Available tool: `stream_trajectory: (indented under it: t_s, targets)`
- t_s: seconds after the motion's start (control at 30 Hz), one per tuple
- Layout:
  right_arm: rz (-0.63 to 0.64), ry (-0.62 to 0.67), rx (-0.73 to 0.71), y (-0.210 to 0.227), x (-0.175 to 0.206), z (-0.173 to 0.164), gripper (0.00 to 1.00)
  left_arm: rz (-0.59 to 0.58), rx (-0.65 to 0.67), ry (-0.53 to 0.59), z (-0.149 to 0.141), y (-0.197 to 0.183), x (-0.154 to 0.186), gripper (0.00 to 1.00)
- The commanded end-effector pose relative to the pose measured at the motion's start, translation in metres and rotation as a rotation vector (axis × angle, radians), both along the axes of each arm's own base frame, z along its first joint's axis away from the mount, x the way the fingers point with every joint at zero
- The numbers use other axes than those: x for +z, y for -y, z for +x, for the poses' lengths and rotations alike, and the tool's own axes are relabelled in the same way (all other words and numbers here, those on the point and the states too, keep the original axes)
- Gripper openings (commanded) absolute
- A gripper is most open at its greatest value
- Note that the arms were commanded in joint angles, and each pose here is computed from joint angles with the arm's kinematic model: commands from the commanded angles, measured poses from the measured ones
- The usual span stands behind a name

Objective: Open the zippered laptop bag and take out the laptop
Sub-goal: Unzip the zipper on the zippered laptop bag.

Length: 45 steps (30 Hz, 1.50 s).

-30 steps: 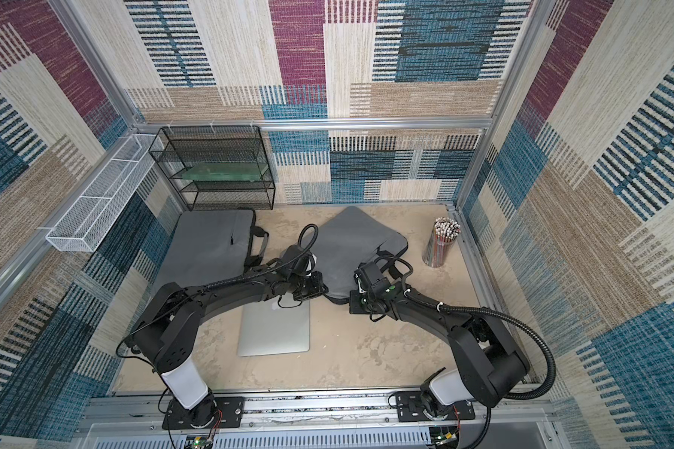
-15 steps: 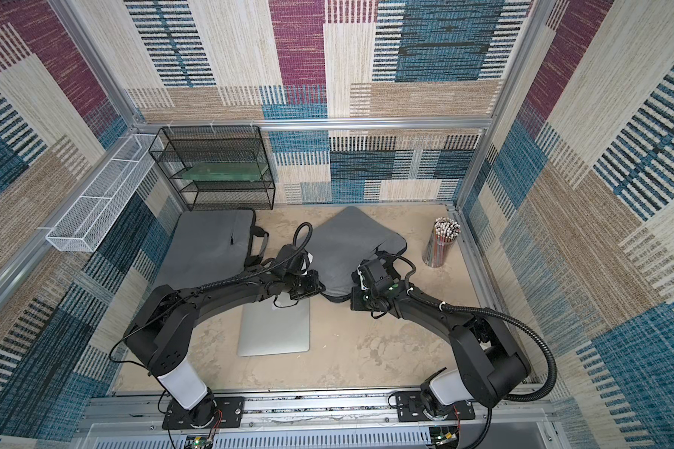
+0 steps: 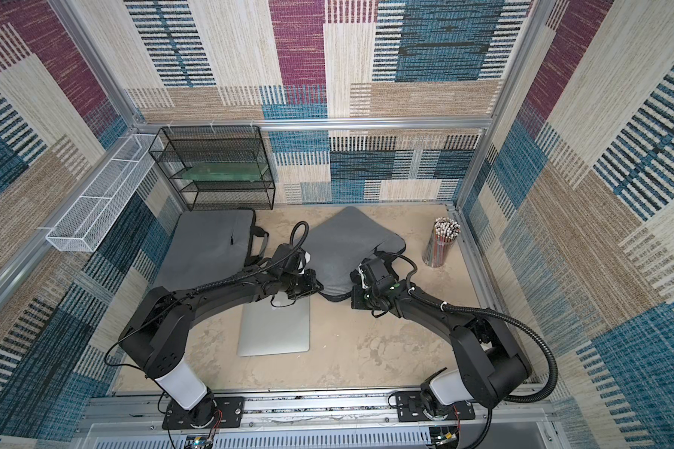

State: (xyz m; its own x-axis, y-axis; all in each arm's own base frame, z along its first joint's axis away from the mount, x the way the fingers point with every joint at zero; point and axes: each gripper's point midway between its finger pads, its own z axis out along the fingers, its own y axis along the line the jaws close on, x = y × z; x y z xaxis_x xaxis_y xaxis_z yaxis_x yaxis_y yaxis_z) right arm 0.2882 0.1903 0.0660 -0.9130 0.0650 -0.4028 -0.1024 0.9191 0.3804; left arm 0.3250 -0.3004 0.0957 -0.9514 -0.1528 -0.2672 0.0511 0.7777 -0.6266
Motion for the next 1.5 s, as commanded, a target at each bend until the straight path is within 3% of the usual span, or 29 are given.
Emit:
stream_trajectory:
  t_s: [0.0,1.47]
  targets:
    - [-0.168,-0.038,-0.097,0.039,-0.017,-0.006,0.00,0.103,0.055,0.038,0.010,-0.024,-0.007,0.00]
    - [-0.247,-0.069,-0.174,0.071,-0.031,-0.005,0.00,0.104,0.141,0.050,0.023,-0.061,-0.001,0.00]
